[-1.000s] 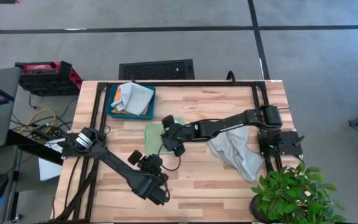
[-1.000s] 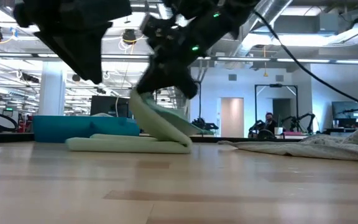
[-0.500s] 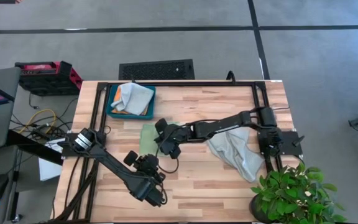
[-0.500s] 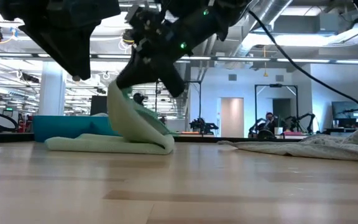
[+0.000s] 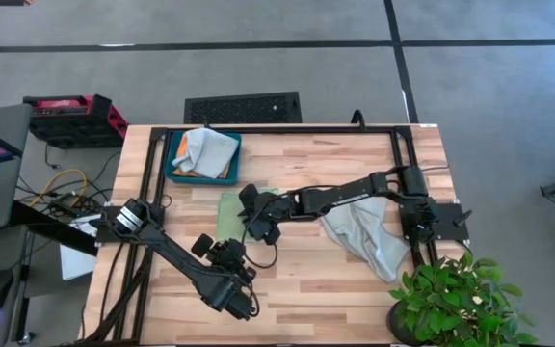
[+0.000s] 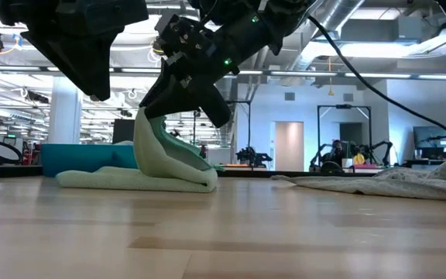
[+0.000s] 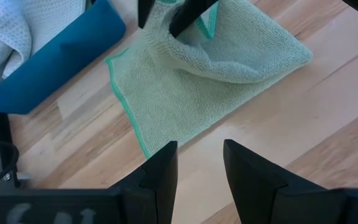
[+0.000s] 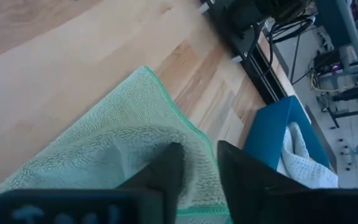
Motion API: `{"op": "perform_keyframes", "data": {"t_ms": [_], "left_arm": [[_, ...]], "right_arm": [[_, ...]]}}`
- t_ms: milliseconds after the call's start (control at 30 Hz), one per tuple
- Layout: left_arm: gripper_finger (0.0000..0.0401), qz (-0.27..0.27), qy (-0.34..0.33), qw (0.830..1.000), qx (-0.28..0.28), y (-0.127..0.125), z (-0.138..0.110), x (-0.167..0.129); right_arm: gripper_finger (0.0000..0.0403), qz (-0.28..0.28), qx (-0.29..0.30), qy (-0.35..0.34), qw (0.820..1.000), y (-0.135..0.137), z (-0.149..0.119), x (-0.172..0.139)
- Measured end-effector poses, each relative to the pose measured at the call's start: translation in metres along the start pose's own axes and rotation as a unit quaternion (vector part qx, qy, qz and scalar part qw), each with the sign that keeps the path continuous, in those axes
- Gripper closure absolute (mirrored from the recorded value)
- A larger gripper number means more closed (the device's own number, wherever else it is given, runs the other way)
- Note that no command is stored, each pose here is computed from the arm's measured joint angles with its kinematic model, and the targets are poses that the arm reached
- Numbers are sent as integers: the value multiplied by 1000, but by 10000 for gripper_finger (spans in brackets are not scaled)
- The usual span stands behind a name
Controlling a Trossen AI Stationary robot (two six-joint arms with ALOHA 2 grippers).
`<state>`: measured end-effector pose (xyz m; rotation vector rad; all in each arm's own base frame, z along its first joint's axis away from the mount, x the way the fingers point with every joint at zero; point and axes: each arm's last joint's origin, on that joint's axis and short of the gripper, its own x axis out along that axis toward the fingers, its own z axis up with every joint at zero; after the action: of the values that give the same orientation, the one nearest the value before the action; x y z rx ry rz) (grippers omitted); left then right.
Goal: Fold microfiber towels
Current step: Fold the green towel
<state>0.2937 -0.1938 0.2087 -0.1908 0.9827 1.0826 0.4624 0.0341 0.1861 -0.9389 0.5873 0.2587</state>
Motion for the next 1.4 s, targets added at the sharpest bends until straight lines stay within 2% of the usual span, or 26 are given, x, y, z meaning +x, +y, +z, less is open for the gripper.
{"op": "perform_keyframes", "data": {"t_ms": [233, 400, 600, 767, 1100, 1400], "left_arm": [[278, 0, 1, 1000, -9, 0, 0, 0], [278, 6, 11, 1000, -17, 1, -1, 0], [278, 9, 24, 999, -19, 1, -1, 0], [278, 9, 25, 999, -19, 1, -1, 0], [278, 8, 25, 999, -21, 1, -1, 0], [278, 4, 17, 1000, -6, 1, -1, 0]], "right_arm": [[196, -7, -8, 0, 1000, 3, 5, -1], [157, -10, -1, -1, 1000, 5, 9, -1], [155, 7, 40, -3, 999, 9, 10, -2], [158, 68, 37, 5, 997, 17, 5, -3], [159, 61, 71, 1, 996, 11, 10, -13], [159, 97, 130, 34, 986, 8, 18, -43]]}}
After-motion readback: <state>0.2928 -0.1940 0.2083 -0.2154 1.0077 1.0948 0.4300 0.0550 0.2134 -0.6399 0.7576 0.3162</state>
